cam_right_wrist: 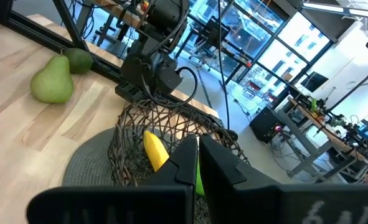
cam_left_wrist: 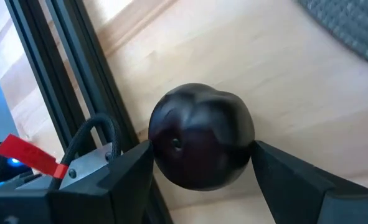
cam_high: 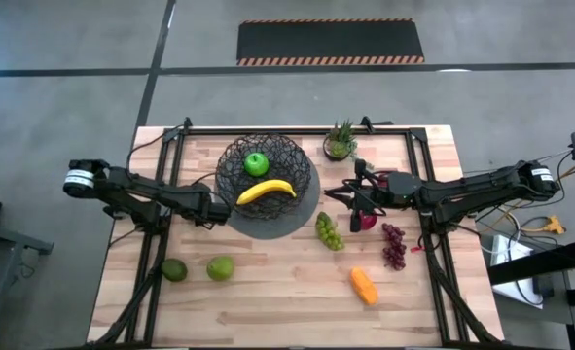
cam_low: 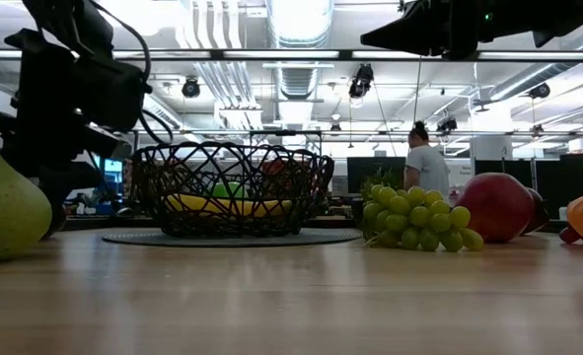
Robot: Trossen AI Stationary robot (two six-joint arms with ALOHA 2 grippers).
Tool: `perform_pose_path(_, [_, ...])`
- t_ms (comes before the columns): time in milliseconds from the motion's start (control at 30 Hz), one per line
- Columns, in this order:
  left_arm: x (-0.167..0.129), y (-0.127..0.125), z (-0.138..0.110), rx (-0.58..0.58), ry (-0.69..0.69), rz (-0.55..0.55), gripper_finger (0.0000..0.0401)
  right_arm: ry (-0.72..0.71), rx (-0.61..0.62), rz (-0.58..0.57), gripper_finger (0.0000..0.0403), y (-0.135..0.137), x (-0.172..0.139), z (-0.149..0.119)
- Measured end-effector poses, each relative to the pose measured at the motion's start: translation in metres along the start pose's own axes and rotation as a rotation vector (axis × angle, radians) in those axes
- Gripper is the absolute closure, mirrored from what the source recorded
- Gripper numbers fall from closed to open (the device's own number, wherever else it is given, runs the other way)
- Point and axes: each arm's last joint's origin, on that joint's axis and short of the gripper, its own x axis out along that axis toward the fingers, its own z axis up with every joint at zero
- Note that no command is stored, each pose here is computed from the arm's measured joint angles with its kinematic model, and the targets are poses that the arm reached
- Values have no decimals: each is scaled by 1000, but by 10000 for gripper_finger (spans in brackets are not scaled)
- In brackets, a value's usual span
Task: Build produce basket
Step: Put the plum into the black wire basket
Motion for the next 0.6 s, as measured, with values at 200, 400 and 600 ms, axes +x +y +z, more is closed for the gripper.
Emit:
perform_pose_path(200, [0,0,1,-2,-17,3,160,0,5,0,394,0,0,0])
perform_pose_path(400, [-5,-3,3,-5,0,-30,184,1,5,0,394,0,0,0])
perform_pose_path(600, [-17,-10,3,99,151,-171,189,1,5,1,394,0,0,0])
